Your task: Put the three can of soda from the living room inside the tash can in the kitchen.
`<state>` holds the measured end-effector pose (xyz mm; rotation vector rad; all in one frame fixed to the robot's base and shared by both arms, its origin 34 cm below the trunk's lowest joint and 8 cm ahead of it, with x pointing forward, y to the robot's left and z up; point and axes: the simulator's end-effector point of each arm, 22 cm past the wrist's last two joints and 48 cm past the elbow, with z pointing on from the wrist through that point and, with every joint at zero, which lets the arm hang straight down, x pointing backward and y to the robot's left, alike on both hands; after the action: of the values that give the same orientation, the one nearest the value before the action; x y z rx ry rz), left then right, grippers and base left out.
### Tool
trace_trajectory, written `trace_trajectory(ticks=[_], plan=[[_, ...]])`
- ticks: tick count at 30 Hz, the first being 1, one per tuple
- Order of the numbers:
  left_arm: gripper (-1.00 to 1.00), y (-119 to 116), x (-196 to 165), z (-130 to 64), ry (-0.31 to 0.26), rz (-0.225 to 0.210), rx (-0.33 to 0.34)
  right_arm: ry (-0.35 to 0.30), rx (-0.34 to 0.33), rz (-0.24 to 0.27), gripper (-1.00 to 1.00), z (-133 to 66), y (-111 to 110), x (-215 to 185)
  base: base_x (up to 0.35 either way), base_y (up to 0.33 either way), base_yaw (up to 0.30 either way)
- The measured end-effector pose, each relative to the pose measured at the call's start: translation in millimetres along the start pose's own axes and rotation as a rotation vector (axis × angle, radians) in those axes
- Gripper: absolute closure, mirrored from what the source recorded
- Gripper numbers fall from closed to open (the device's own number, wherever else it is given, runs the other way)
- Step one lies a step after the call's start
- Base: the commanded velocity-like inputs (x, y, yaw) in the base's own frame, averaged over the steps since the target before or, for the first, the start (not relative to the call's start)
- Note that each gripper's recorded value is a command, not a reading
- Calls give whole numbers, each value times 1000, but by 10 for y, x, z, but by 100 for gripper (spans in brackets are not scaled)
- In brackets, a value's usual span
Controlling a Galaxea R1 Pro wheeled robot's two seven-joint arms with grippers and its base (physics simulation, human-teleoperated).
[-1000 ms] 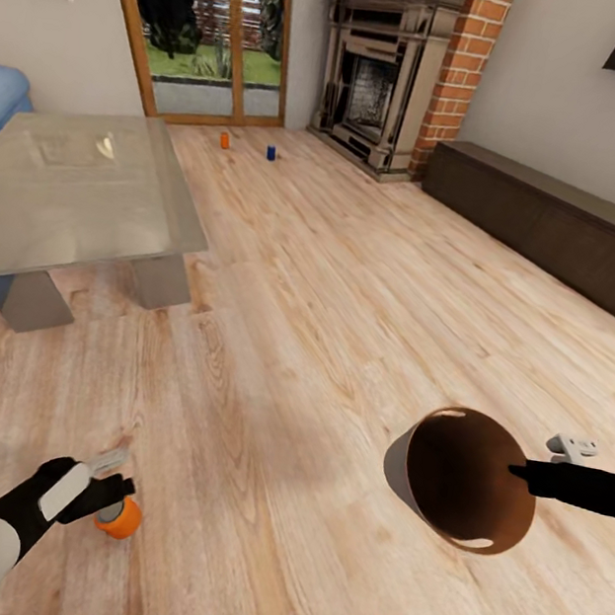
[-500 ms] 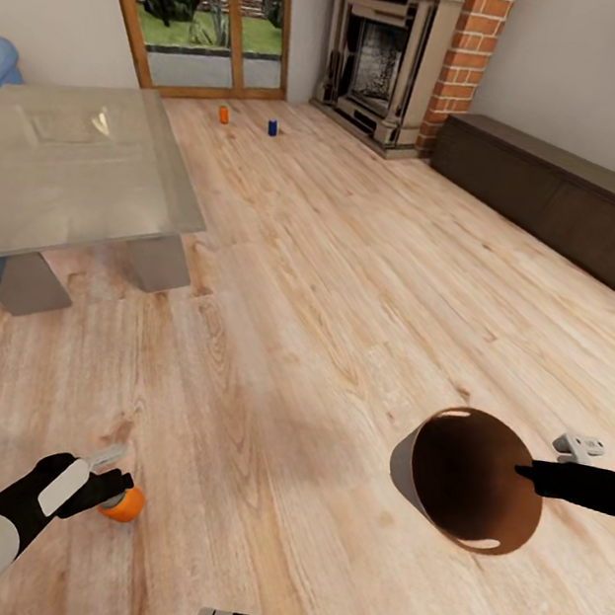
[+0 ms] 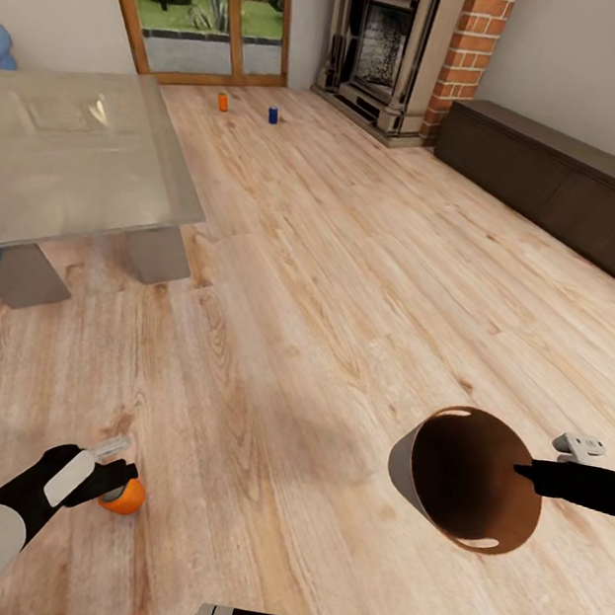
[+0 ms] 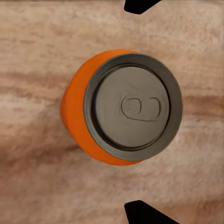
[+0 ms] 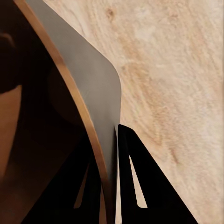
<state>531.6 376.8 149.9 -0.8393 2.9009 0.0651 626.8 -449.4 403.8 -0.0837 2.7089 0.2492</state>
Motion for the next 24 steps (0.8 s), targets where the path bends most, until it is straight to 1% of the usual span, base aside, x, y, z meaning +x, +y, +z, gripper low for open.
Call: trace_trajectory(ticks=[10,16,19,22,24], plan=[[-100,55,129,155,31,1,-16,37,-2,7,100,173,-28,122,0,0,0],[-100,50,128,155,30,1,-15,36,-4,8,100,170,-24,118,0,0,0],[-100,38,121,157,24,2,-14,35,-1,6,100,168,-33,115,0,0,0],[-100,5,76,161,-3,-3,-11,35,-1,7,100,167,-32,114,0,0,0],[-100,1,63,161,-10,-5,-10,34,-3,8,100,166,-30,111,0,0,0]])
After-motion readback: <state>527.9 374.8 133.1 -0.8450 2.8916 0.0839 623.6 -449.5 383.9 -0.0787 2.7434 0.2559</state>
